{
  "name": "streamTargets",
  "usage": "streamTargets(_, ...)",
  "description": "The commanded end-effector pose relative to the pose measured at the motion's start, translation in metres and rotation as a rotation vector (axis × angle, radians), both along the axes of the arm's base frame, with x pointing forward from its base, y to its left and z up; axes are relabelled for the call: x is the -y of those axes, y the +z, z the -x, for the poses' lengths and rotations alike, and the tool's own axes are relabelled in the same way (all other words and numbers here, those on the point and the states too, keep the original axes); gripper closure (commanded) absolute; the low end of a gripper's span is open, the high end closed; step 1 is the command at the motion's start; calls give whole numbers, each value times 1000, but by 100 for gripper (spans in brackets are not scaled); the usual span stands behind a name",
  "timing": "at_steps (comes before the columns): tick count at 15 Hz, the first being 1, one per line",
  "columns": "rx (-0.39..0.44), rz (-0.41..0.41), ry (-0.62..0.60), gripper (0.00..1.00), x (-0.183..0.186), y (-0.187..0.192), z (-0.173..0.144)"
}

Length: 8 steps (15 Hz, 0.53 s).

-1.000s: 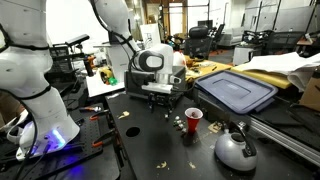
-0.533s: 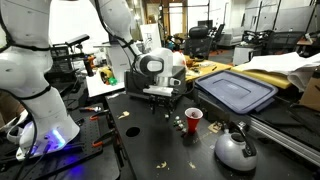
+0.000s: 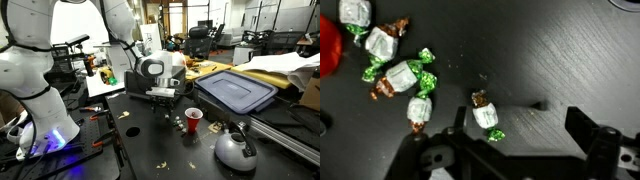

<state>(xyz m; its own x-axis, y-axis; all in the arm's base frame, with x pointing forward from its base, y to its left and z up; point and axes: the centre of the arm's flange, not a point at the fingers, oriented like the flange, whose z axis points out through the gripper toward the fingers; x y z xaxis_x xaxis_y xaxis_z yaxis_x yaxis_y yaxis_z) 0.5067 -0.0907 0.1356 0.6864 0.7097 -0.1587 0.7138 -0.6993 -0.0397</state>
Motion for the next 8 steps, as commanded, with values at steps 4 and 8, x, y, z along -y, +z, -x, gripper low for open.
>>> streamTargets(4, 11, -61, 78, 0, 15, -7, -10)
streamTargets(8, 10, -67, 109, 0, 19, -13, -18)
